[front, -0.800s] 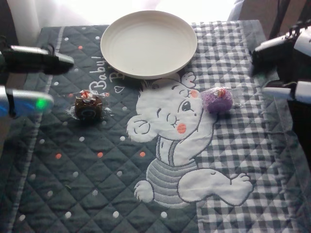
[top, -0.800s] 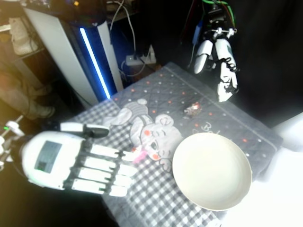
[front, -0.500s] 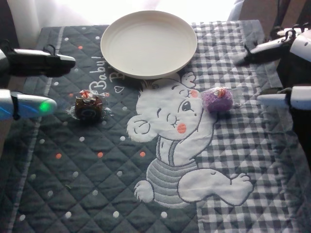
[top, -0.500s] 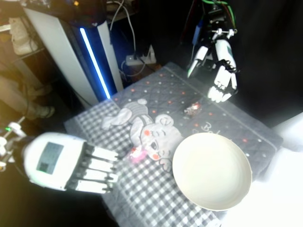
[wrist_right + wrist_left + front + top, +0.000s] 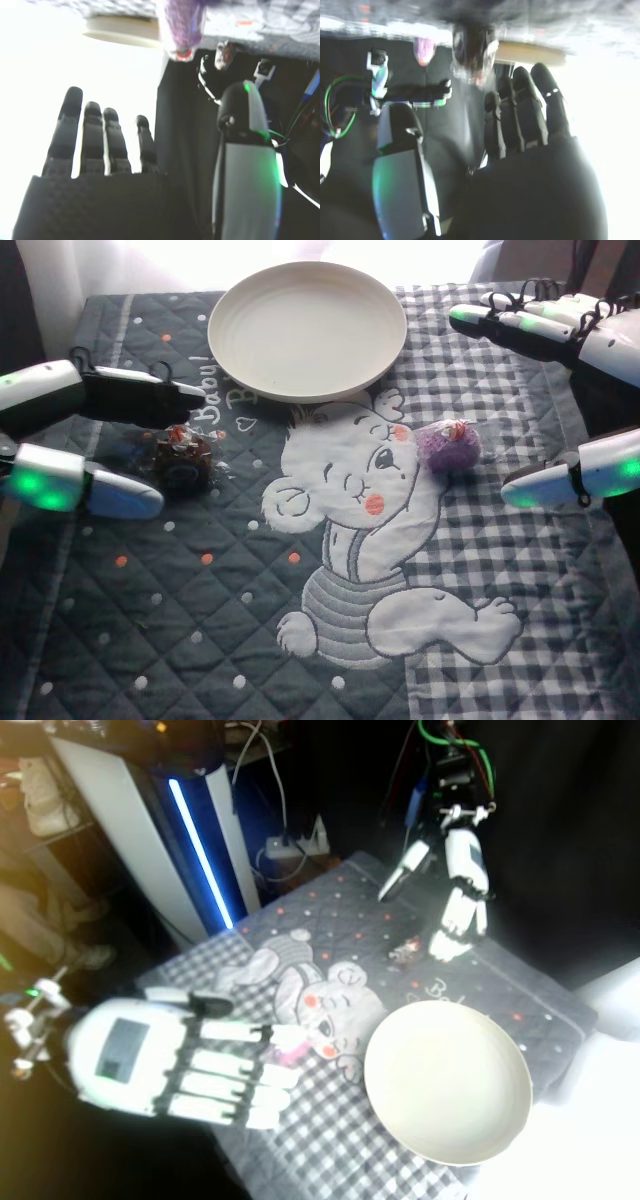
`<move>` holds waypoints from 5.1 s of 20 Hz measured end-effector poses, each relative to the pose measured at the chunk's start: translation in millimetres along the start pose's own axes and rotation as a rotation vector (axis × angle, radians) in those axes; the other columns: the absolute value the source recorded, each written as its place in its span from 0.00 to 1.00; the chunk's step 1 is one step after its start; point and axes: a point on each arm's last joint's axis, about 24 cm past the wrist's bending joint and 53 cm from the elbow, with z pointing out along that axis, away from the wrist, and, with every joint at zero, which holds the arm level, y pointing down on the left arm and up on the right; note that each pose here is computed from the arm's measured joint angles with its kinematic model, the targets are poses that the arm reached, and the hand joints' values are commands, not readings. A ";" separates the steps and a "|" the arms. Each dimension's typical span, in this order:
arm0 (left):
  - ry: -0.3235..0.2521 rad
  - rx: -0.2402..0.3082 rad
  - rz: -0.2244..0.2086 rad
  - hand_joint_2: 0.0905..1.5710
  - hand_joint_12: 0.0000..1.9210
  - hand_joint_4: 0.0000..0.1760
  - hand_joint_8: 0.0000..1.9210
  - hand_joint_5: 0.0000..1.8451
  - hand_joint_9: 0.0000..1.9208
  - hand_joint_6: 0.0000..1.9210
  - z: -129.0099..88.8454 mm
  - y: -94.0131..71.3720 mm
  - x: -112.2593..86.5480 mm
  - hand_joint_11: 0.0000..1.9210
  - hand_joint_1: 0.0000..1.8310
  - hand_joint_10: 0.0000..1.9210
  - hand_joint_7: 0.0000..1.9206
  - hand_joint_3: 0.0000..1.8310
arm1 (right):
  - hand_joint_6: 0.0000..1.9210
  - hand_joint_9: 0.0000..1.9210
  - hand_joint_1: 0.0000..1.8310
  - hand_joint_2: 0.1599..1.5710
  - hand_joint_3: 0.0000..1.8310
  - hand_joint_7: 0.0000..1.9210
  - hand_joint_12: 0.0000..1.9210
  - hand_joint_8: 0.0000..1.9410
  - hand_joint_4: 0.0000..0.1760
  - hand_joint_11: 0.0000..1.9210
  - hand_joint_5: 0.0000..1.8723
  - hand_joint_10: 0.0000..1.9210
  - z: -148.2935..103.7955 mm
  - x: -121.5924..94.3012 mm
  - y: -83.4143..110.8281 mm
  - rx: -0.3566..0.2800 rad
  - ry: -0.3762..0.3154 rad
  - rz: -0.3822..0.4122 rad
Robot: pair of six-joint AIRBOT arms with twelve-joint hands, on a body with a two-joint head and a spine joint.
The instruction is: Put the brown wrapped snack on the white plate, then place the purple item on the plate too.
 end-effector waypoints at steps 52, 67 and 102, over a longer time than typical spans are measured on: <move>-0.084 0.053 0.090 0.63 0.53 0.19 0.00 0.26 0.24 0.00 46.0 -33.2 -27.6 0.02 0.50 0.00 0.25 0.00 | 0.01 0.14 0.40 0.48 0.00 0.12 0.54 0.00 0.62 0.00 0.23 0.00 58.4 0.3 39.9 -0.135 0.025 -0.011; -0.173 -0.015 -0.047 0.62 0.49 0.10 0.00 0.31 0.23 0.00 -15.8 9.9 -37.0 0.02 0.52 0.00 0.27 0.00 | 0.00 0.18 0.51 0.50 0.00 0.19 0.53 0.01 0.14 0.00 0.27 0.01 49.4 12.9 11.1 -0.012 0.152 -0.134; -0.186 -0.007 -0.077 0.62 0.63 0.21 0.01 0.33 0.27 0.00 -12.9 14.5 -36.3 0.04 0.51 0.01 0.29 0.00 | 0.40 0.57 0.69 0.62 0.00 0.66 0.59 0.30 0.00 0.30 0.57 0.32 156.7 -32.6 25.0 -0.016 -0.069 -0.017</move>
